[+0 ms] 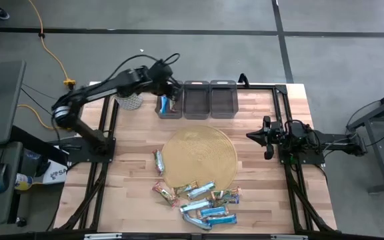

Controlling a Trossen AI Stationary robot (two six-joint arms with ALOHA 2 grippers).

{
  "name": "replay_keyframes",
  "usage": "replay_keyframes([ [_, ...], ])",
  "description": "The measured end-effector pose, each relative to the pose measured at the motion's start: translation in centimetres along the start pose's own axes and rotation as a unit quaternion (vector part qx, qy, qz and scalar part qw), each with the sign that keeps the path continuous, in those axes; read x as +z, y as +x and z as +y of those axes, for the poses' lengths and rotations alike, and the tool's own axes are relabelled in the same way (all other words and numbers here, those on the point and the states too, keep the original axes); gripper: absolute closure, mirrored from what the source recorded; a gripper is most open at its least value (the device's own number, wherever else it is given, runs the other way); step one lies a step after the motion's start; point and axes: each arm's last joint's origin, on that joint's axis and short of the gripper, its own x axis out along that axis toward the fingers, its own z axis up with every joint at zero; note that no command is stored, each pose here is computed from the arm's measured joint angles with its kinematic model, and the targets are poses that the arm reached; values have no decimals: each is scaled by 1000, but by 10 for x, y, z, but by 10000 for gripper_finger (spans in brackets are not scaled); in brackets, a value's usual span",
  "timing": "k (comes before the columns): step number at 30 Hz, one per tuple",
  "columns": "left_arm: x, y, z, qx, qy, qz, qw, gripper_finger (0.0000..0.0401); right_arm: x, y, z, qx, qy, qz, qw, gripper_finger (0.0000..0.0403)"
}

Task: Pick and place Granola Bars by type
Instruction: Put the red granola bar into the left black bin

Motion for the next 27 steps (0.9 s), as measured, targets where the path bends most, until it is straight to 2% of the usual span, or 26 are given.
replay_keyframes([
  [6,-21,-76,-12,-24,-16,-73,997,261,0,0,0,0,0,0,1000,402],
  [13,-59,-144,-13,-48,-45,-118,991,261,0,0,0,0,0,0,1000,402],
  [21,-102,-188,6,-23,-55,-138,989,261,0,0,0,0,0,0,1000,402],
  [27,-130,-193,16,-22,-80,-144,986,261,0,0,0,0,0,0,1000,402],
])
